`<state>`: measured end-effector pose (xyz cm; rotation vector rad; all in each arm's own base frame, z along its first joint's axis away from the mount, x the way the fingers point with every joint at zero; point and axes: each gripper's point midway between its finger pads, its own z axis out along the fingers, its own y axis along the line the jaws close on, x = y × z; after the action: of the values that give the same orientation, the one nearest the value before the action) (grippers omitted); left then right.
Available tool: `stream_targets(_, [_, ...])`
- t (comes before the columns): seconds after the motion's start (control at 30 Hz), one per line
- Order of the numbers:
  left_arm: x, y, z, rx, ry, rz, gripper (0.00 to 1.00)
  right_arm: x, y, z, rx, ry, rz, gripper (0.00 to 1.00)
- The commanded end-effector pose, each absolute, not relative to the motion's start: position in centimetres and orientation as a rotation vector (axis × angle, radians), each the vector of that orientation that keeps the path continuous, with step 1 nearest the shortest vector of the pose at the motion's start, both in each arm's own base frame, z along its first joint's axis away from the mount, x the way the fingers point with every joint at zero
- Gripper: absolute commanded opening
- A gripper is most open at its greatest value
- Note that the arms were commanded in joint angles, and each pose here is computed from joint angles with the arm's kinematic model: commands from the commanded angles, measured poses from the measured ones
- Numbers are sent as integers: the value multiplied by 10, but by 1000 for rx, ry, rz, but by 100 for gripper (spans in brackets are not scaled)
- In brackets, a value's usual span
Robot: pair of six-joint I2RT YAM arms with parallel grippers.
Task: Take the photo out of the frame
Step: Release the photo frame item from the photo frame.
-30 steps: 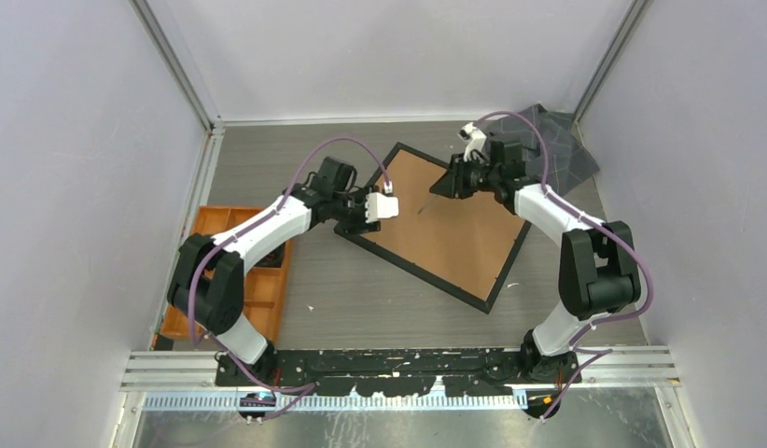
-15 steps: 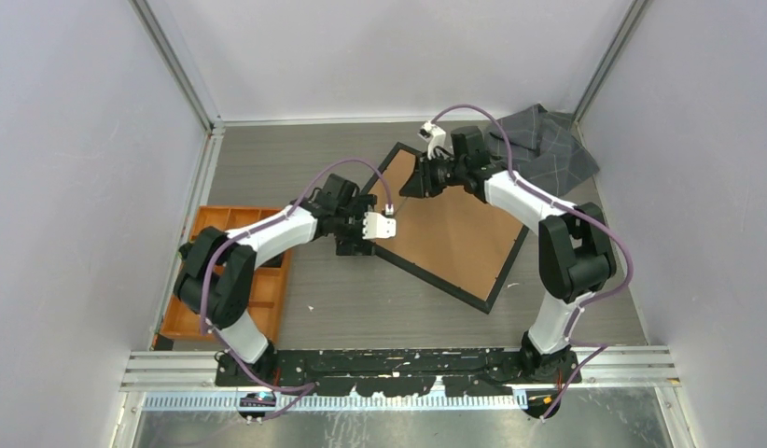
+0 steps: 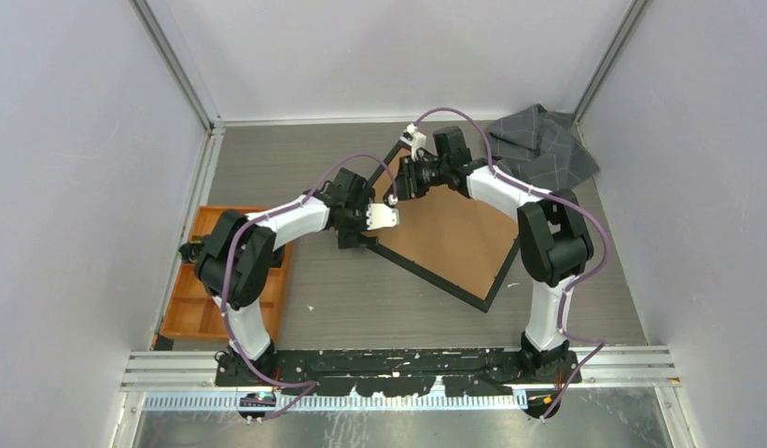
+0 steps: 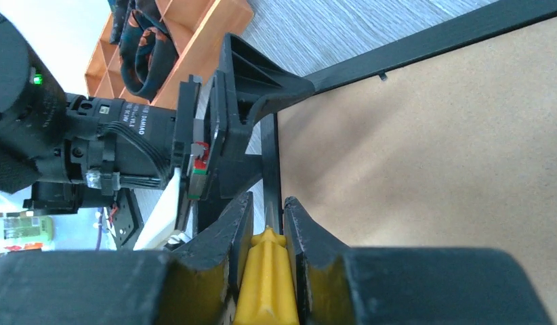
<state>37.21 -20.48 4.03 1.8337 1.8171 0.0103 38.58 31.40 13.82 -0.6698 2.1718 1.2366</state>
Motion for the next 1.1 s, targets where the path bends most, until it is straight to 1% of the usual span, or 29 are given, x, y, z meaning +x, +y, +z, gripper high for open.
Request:
stream_targets(0.0, [371, -201, 32, 1838, 1872, -6, 100, 392, 324, 149, -661, 2122, 1307, 1])
stream_targets(0.07, [367, -205, 35, 1834, 1867, -47, 100, 394, 323, 139, -660, 2133, 1291, 1])
stream_targets(0.2, [362, -210, 41, 1844, 1861, -100, 96, 391, 322, 119, -670, 2183, 1287, 1])
stream_targets(0.4, [356, -217, 49, 1852, 1854, -168, 86, 383, 320, 103, -670, 2216, 1316, 1])
stream_targets(0.67, [354, -219, 46, 1861, 1835, -163, 84, 385, 321, 89, -692, 2201, 1350, 1])
stream_targets(0.9, [352, -222, 46, 1859, 1837, -188, 83, 374, 319, 72, -741, 2197, 1383, 1])
stream_targets(1.07, [352, -224, 43, 1859, 1842, -196, 81, 373, 315, 65, -758, 2193, 1409, 1])
